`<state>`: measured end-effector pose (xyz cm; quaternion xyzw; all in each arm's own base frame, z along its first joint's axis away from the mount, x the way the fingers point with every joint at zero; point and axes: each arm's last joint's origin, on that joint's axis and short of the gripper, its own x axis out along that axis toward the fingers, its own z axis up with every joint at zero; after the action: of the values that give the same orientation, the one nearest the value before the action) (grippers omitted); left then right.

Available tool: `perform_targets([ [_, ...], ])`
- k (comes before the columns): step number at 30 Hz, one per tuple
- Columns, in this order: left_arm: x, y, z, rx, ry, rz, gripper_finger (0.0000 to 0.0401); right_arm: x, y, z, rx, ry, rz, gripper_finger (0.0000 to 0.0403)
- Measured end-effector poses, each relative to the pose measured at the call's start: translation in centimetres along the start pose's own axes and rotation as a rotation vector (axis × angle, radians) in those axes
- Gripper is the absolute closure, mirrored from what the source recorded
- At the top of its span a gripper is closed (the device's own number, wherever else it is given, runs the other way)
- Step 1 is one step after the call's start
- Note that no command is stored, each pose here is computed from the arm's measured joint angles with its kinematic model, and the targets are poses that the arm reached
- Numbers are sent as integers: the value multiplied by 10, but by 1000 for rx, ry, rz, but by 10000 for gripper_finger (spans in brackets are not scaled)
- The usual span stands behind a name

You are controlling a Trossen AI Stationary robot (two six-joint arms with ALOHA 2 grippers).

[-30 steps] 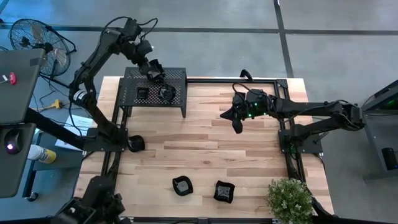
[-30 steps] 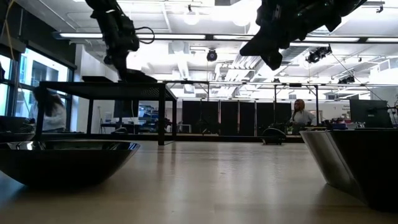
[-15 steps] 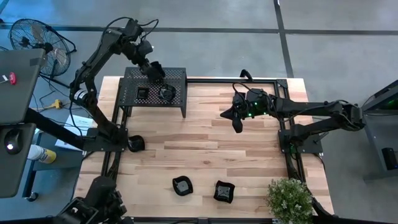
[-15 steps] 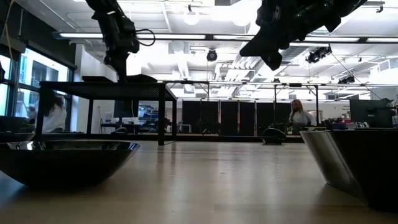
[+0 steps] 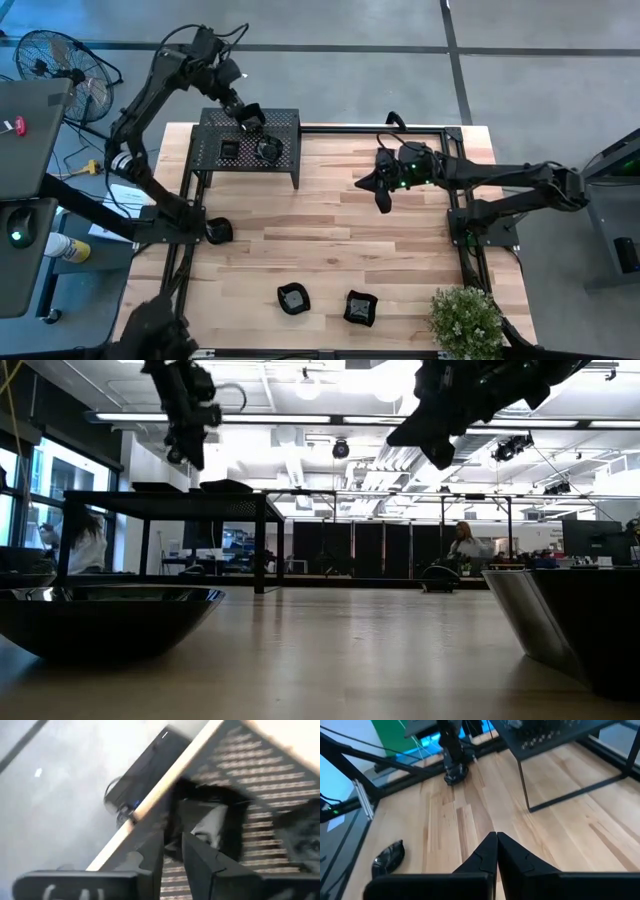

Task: Pick & Place Mini shaped plates
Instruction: Stack the black leaf shaped plate on the other black leaf shaped plate on the shelf

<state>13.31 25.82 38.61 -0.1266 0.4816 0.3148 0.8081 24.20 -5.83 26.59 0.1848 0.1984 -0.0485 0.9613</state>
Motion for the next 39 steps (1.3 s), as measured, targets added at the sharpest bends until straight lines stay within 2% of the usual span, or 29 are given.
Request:
perform_targets([
  [6, -39, -47, 4, 13, -161, -72, 394, -18, 3, 6, -2, -38, -5, 399],
  [10, -53, -91, 8, 48, -275, -138, 393, -29, 0, 5, 13, -21, -40, 400],
  [17, -41, -170, -2, 83, -463, -350, 399, -45, -9, -1, 57, 31, -160, 399],
  [23, -22, -225, -35, 126, -559, -502, 400, -46, -11, -4, 94, 59, -183, 400],
  [28, -15, -243, -63, 101, -568, -566, 401, -46, -12, -7, 134, 79, -201, 397],
  [33, -12, -247, -86, 33, -620, -623, 401, -49, -27, -10, 351, 50, -404, 399],
  [36, -11, -243, -98, -18, -657, -609, 401, -49, -41, -12, 471, 54, -478, 393],
  [39, -9, -237, -110, -61, -665, -594, 401, -45, -52, -14, 525, 74, -513, 378],
])
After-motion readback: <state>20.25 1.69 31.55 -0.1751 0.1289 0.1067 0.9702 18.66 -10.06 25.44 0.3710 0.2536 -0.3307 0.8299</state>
